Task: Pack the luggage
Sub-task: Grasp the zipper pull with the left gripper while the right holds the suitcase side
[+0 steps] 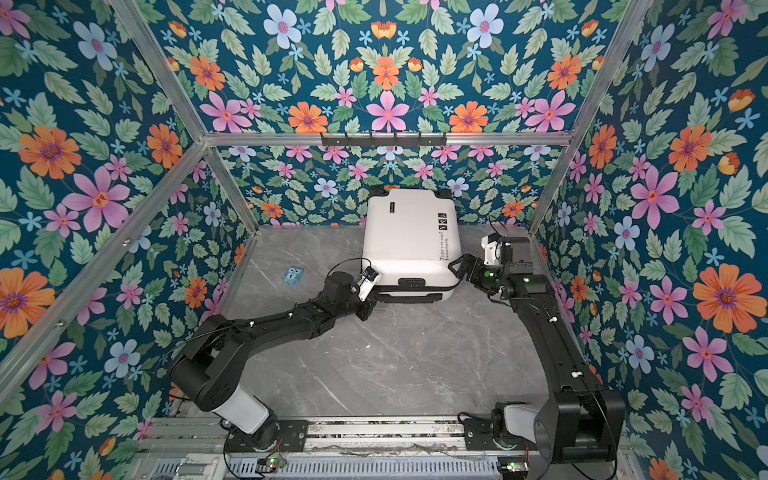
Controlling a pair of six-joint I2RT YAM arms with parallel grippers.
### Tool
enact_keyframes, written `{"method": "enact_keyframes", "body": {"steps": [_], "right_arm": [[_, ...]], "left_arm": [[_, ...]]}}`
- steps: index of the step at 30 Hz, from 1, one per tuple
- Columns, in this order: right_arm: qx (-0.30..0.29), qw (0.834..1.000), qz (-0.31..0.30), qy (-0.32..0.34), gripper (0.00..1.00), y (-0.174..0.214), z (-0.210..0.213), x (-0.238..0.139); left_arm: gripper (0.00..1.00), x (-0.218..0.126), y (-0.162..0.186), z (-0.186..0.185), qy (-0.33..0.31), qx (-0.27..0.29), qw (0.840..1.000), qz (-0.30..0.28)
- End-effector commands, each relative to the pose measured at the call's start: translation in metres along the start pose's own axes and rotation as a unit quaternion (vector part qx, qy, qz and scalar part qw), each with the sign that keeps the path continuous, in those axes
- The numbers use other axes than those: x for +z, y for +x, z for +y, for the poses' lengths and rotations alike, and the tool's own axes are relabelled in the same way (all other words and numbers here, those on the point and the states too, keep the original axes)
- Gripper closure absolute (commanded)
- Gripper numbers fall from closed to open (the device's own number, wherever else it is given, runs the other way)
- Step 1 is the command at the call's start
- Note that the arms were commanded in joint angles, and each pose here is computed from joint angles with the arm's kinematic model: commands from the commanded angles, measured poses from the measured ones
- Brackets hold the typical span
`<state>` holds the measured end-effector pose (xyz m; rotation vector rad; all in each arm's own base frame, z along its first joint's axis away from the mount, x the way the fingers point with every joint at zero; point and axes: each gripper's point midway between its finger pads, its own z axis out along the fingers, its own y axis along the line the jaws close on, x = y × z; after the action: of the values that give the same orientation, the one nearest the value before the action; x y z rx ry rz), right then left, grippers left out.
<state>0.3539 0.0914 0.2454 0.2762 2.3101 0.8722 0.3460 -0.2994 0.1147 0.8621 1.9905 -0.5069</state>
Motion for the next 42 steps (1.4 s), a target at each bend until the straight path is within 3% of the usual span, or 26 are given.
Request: {"method": "enact_keyframes", "body": {"steps": [1,5,9,10,13,15,17,23,29,33,37,42], "right_arm": [[0.004,1.0,0.002,0.0,0.09,-0.002,-0.004,0.0],[0.014,1.0,0.006,0.009,0.09,-0.003,-0.013,0.001],[0.019,1.0,0.011,0.003,0.09,-0.001,-0.014,0.004],[0.02,1.0,0.011,-0.003,0.09,-0.001,-0.013,0.004],[0.022,1.0,0.011,-0.014,0.05,0.0,-0.009,0.004],[0.023,1.0,0.009,-0.019,0.05,0.0,-0.007,0.003],[0.024,0.999,0.008,-0.022,0.04,0.0,-0.006,0.003],[0.024,0.999,0.006,-0.023,0.04,0.001,-0.006,0.001],[0.026,0.999,0.006,-0.022,0.04,0.001,-0.007,0.002],[0.038,0.999,0.006,0.016,0.04,0.0,-0.025,0.007],[0.053,0.999,-0.004,-0.008,0.04,-0.009,-0.026,0.01],[0.074,0.996,-0.019,-0.037,0.04,-0.028,-0.028,0.009]], "left_arm": [[1.0,0.003,-0.025,-0.011,0.008,-0.002,0.999,-0.041],[1.0,0.0,-0.039,-0.028,0.015,0.004,0.998,-0.056],[1.0,-0.021,-0.037,-0.016,-0.004,-0.018,0.998,-0.063],[0.95,-0.026,-0.035,-0.008,-0.007,-0.031,0.998,-0.062],[0.65,-0.042,-0.031,0.023,-0.001,-0.102,0.992,-0.069],[0.54,-0.054,-0.033,0.043,-0.007,-0.142,0.986,-0.092],[0.49,-0.061,-0.038,0.057,-0.009,-0.171,0.979,-0.113],[0.49,-0.067,-0.04,0.102,-0.03,-0.278,0.948,-0.152],[0.54,-0.025,-0.02,0.133,-0.048,-0.366,0.925,-0.091],[0.54,-0.001,-0.01,0.137,-0.035,-0.401,0.913,-0.065],[0.55,0.012,-0.004,0.131,-0.013,-0.417,0.907,-0.055],[0.55,0.022,0.0,0.104,0.002,-0.394,0.918,-0.035]]}}
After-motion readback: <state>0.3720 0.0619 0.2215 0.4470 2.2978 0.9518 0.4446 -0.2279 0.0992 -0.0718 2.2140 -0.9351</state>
